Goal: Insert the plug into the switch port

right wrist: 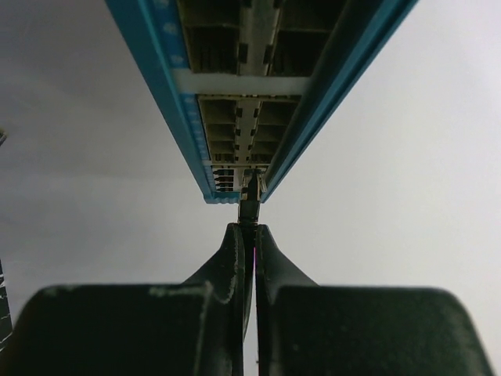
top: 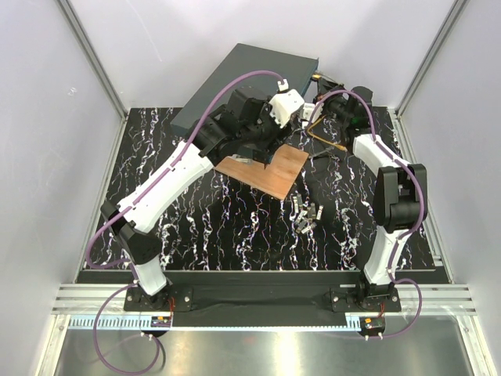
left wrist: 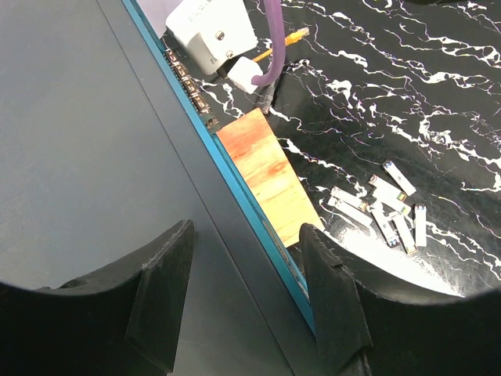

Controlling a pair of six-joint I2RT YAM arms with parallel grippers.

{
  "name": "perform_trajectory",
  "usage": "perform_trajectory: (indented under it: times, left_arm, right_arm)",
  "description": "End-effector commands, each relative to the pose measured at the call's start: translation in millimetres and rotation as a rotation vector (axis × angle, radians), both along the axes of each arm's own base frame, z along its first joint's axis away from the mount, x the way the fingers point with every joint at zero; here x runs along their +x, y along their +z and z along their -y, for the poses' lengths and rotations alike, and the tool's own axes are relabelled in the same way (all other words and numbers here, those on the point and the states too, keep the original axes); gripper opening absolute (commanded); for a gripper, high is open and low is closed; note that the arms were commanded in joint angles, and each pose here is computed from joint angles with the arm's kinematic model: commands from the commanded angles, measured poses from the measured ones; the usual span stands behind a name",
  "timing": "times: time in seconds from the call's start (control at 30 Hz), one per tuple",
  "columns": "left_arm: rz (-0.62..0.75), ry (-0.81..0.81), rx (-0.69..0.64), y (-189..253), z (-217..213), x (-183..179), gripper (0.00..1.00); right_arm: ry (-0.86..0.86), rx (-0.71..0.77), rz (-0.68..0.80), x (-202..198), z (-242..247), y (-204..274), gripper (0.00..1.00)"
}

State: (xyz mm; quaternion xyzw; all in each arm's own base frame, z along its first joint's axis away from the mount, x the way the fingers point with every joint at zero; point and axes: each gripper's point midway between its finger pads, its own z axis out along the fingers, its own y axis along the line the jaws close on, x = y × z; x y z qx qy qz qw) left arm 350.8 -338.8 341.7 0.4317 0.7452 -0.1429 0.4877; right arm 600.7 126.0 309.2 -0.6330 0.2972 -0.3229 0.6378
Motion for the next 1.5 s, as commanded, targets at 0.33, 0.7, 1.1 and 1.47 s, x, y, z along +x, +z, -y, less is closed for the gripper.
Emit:
perform_trajectory:
  times: [0.33, 0.7, 1.1, 1.47]
  left_arm:
    - [-0.096, 0.314, 0.455, -65, -138, 32, 0.59]
    - [-0.089, 0.315, 0.447, -68, -135, 36, 0.58]
    - [-0.087, 0.319, 0.446, -73, -141, 39, 0.58]
    - [-0.086, 0.33, 0.447, -74, -147, 44, 0.57]
  right_arm:
    - [0.28, -0.067, 0.005, -28, -78, -19, 0.0]
    - [0.289, 0.042, 0.029, -21, -91, -6, 0.0]
    - [0.317, -0.058, -0.05, -20, -83, -7, 0.0]
    - [0.337, -0.059, -0.042, -13, -90, -15, 0.0]
